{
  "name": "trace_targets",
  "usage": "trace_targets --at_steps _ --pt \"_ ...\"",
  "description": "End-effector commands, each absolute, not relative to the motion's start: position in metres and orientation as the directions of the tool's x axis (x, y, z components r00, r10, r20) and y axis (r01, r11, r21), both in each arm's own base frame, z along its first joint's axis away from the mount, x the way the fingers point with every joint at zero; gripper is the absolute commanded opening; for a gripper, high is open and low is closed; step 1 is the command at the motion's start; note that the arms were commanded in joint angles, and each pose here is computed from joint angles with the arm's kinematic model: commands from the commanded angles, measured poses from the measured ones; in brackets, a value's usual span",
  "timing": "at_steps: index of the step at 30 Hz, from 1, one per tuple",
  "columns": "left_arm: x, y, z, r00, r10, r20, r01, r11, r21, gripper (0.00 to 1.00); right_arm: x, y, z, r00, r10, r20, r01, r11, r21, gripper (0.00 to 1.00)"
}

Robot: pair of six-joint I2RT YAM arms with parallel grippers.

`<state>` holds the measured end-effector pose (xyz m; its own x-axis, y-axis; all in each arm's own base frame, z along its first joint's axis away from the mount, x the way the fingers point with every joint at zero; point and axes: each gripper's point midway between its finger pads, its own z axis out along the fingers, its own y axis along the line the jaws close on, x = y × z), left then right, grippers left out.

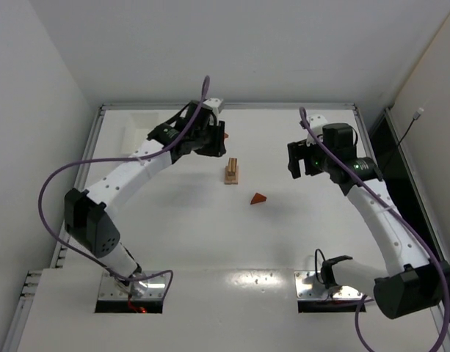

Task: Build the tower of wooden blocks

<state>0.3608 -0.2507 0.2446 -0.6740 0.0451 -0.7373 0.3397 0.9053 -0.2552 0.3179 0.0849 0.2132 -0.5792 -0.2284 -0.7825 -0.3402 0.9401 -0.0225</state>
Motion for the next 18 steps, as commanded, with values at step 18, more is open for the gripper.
trace_targets --at_steps 18 --pt "0.374 -0.307 0.171 -0.795 0.139 -0.591 0.344 0.905 -0.250 0.00 0.295 0.046 0.204 -0.650 -0.140 -0.747 -0.220 0.976 0.008 0.75"
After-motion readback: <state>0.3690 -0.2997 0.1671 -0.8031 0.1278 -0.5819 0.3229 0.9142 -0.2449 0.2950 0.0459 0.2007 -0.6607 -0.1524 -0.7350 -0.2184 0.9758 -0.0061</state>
